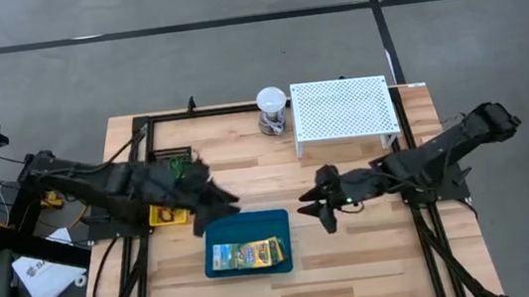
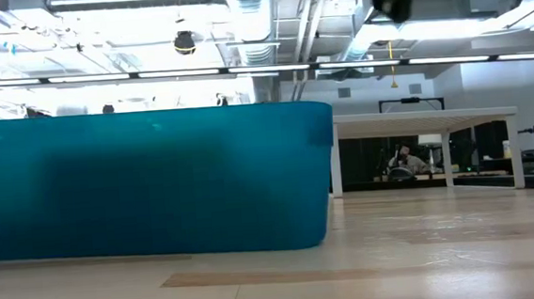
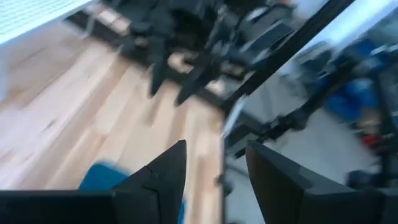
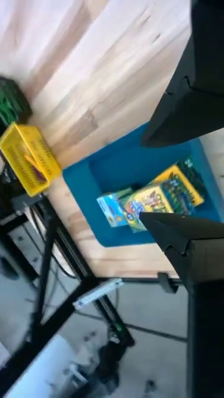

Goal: Pick & Place Office Desk Supplies
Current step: Put the blue bin on the shelf

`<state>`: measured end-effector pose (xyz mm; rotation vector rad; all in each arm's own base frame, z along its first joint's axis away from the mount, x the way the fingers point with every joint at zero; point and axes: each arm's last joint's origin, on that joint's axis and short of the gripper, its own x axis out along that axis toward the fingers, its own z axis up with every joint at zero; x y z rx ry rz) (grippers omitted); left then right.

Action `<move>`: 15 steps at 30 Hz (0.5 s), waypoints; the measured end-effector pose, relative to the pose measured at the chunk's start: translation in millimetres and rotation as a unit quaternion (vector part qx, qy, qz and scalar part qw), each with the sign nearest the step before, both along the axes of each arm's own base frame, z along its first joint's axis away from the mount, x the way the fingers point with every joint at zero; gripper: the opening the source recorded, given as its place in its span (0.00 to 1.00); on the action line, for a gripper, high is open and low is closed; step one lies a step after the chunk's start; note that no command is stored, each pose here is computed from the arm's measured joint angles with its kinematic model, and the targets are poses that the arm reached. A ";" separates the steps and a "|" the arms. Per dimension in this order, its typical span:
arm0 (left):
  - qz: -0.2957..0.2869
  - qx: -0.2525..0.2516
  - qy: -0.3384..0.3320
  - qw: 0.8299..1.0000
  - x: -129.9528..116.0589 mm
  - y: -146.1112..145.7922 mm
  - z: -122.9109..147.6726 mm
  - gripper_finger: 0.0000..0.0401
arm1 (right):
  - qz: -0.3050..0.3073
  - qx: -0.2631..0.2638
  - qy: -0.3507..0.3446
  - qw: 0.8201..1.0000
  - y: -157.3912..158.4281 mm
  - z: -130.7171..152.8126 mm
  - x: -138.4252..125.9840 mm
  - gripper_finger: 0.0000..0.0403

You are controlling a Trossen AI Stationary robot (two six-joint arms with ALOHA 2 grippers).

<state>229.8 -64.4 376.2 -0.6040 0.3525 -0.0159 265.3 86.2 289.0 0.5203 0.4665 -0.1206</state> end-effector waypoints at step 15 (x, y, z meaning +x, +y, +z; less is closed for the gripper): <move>0.077 0.041 0.103 0.991 -39.0 -40.0 -22.0 0.40 | 0.138 -0.152 0.117 0.972 -19.4 -24.6 108.5 0.44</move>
